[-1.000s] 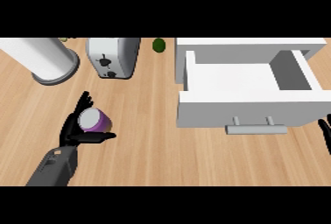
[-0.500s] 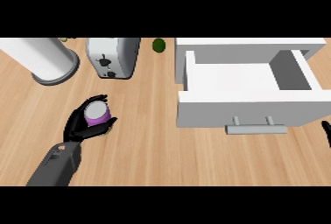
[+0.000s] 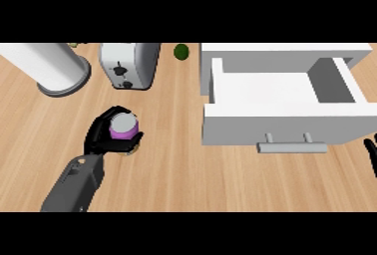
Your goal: Pick up the can, place it into the drawer and close the drawer
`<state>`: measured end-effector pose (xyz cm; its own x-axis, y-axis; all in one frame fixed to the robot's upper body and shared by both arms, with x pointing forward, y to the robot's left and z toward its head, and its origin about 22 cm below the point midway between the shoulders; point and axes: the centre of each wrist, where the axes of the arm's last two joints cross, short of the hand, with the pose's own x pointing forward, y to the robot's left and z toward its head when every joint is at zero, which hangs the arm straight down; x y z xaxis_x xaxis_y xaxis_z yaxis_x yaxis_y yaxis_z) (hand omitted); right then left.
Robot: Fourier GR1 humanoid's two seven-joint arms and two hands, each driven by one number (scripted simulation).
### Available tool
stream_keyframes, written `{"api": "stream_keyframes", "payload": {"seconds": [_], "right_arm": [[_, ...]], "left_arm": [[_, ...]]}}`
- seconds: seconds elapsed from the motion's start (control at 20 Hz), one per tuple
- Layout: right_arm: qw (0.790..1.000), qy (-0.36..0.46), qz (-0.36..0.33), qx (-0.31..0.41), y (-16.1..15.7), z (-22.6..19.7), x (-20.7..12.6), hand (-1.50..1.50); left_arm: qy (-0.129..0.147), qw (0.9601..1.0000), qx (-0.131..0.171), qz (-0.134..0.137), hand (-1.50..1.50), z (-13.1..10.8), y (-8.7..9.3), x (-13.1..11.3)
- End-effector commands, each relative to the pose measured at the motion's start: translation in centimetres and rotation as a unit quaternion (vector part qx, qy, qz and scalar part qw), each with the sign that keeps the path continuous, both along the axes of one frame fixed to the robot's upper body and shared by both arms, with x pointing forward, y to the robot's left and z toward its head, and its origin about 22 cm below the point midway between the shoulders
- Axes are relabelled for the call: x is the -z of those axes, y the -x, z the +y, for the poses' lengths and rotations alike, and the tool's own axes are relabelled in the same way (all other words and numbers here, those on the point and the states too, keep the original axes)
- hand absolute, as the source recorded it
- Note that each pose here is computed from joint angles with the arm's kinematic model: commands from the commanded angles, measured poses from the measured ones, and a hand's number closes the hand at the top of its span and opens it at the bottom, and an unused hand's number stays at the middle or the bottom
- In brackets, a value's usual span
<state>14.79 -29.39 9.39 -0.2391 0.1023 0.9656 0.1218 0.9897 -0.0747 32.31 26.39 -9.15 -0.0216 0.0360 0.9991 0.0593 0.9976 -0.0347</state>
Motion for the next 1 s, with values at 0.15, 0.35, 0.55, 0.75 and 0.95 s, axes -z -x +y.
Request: {"api": "stream_keyframes", "payload": {"seconds": [0.15,0.35,0.55,0.75,0.95], "right_arm": [[1.0,0.0,0.002,0.009,0.7,-1.6,0.1,-1.5],[1.0,-0.007,-0.005,0.005,1.3,-0.5,1.2,-1.5],[1.0,0.002,-0.008,0.008,0.1,-2.1,-0.8,-1.5],[1.0,0.001,-0.003,0.004,1.3,-0.3,-0.2,-1.5],[1.0,-0.001,-0.008,0.007,1.1,-1.1,-0.2,-1.5]], "left_arm": [[0.006,0.9973,-0.069,-0.023,1.5,1.2,1.2,-2.0],[0.014,0.9948,-0.098,-0.025,1.5,1.4,1.1,-2.9],[0.012,0.9961,-0.074,-0.046,1.5,0.2,2.6,-5.8],[0.002,0.9985,-0.031,-0.046,1.5,-2.0,1.4,-7.8],[-0.006,0.9969,-0.022,-0.075,1.5,-5.2,-0.1,-13.4]]}}
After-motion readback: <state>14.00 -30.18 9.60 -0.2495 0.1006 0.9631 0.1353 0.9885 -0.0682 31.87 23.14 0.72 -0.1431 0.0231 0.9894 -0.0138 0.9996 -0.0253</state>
